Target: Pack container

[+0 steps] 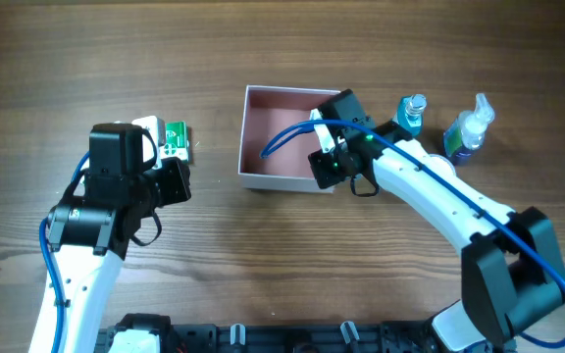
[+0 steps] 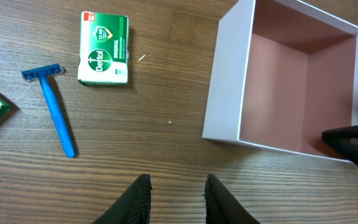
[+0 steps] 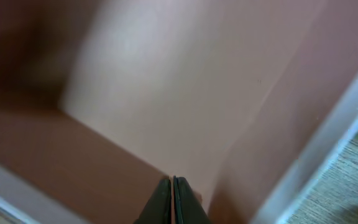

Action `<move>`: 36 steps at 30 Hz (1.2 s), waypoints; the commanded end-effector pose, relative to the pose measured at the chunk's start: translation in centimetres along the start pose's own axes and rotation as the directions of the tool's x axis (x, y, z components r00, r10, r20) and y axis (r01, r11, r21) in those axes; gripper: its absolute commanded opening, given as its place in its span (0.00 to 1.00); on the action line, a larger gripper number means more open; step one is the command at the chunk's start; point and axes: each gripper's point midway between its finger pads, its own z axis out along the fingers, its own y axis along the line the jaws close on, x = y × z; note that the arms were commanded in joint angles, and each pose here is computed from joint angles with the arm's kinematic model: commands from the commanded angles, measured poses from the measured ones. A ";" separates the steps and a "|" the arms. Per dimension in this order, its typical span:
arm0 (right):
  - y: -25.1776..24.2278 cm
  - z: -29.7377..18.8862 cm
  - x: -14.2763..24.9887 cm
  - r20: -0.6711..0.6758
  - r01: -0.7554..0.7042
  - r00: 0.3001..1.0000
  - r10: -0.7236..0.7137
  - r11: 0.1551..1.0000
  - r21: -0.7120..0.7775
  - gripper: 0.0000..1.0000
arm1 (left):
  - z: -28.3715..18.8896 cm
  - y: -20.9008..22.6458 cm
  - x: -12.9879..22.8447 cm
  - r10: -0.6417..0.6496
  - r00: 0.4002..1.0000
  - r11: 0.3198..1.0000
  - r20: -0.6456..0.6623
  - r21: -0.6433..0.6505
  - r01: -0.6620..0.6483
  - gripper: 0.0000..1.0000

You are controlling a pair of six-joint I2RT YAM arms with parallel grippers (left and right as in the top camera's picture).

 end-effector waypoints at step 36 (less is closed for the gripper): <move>-6.6 -6.2 -5.3 0.292 -0.281 0.939 0.182 0.896 0.343 0.04 | -0.3 -0.5 -0.6 0.009 1.000 1.000 0.015 0.015 -0.009 0.31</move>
